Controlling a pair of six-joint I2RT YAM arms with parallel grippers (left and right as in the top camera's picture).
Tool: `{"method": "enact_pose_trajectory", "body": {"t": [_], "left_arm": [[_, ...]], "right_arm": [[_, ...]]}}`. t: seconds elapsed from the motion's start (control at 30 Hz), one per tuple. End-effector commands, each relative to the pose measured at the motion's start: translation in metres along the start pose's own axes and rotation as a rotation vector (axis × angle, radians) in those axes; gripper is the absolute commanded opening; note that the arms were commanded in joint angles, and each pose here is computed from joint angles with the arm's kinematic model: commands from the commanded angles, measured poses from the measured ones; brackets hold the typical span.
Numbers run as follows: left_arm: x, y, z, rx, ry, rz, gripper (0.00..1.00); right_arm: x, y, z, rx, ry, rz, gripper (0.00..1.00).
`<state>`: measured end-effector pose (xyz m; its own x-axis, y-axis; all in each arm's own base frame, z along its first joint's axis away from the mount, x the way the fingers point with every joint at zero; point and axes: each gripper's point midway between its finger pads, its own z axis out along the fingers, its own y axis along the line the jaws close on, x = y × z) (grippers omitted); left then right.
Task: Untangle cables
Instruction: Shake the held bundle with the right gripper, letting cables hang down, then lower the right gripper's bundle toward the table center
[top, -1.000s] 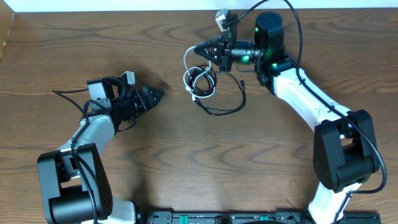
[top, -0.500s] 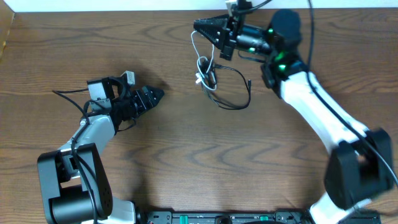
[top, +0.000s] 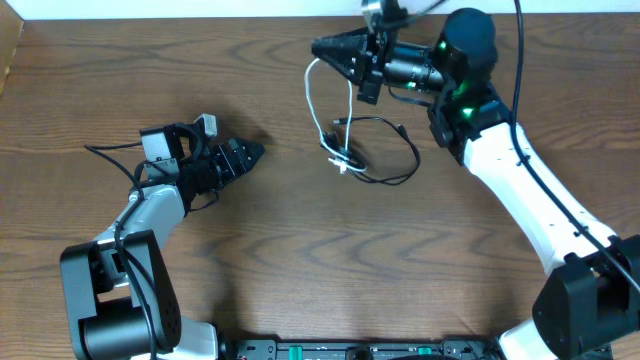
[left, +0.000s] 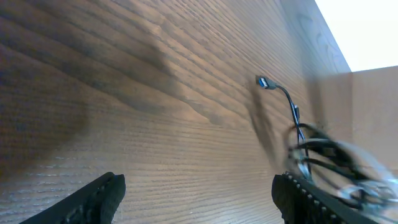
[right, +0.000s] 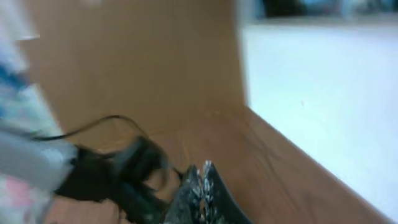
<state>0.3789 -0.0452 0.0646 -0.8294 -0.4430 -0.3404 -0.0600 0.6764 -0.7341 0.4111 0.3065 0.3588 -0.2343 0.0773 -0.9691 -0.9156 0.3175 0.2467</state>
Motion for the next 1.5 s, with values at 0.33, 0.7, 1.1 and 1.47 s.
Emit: {"method": "enact_pose_trajectory", "body": {"t": [0.33,0.7,1.1,1.47], "left_arm": [[0.0,-0.007,0.0,0.037,0.007,0.003,0.87],[0.001,-0.008,0.0,0.045,0.01,0.003,0.87],[0.001,-0.008,0.0,0.045,0.01,0.003,0.87],[0.001,-0.008,0.0,0.045,0.01,0.003,0.87]], "right_arm": [[0.05,0.004,0.007,-0.004,0.163,0.012,0.01],[0.157,-0.052,0.009,0.359,0.461,0.129,0.01],[0.134,-0.082,0.04,0.378,0.282,-0.042,0.01],[0.05,0.045,0.064,-0.212,-0.009,-0.233,0.01]]}}
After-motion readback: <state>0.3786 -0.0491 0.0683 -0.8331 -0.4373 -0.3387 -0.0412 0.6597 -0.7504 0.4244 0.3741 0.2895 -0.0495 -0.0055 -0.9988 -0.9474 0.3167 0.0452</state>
